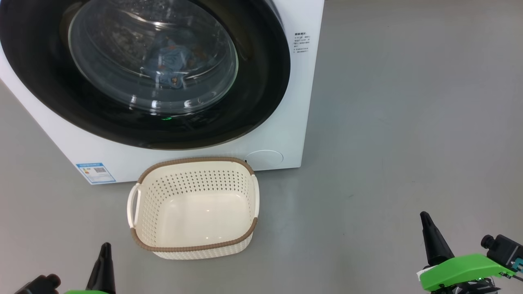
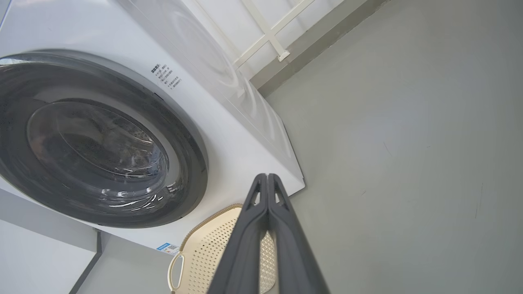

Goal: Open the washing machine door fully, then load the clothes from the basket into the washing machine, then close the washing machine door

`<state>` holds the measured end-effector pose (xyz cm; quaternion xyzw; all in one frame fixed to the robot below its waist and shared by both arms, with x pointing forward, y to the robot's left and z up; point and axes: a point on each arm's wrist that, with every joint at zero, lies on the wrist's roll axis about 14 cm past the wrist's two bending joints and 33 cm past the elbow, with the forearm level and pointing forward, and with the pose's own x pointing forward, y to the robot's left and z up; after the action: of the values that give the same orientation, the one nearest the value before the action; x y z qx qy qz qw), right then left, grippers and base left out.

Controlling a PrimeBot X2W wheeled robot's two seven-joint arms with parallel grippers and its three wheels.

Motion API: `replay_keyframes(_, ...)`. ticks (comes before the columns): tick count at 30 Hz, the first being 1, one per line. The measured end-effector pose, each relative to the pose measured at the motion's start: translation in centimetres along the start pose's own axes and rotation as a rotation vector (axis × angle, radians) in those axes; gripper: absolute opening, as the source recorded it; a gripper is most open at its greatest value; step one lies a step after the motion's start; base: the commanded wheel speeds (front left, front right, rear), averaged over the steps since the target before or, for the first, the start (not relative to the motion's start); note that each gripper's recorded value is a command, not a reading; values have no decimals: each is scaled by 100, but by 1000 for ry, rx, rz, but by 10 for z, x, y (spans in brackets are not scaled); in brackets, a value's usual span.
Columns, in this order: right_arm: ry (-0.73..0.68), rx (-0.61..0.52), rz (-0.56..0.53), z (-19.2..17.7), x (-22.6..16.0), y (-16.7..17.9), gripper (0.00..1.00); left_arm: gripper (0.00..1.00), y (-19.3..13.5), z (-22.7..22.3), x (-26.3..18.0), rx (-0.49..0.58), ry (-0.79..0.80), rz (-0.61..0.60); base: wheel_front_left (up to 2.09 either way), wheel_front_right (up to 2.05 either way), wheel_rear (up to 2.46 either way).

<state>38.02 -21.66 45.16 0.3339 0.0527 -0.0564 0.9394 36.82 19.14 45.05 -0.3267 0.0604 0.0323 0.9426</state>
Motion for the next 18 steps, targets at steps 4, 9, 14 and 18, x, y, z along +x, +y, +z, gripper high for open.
replay_keyframes(4, -3, 49, -2, 1, 0, 1, 0, 0, 0, 0, 0, -44, -1, 6, 0, 0, 0)
replay_keyframes(9, -1, 101, -4, 2, 0, 2, 0, 0, 1, 1, -1, -94, 4, 10, 0, 0, 0)
replay_keyframes(14, -2, 148, -5, 4, 0, 3, 0, 0, 1, 2, -1, -141, 3, 13, 0, 0, 0)
replay_keyframes(18, -4, 184, -5, 5, 0, 3, 0, 0, 0, 2, -1, -187, 9, 15, 0, 0, 0)
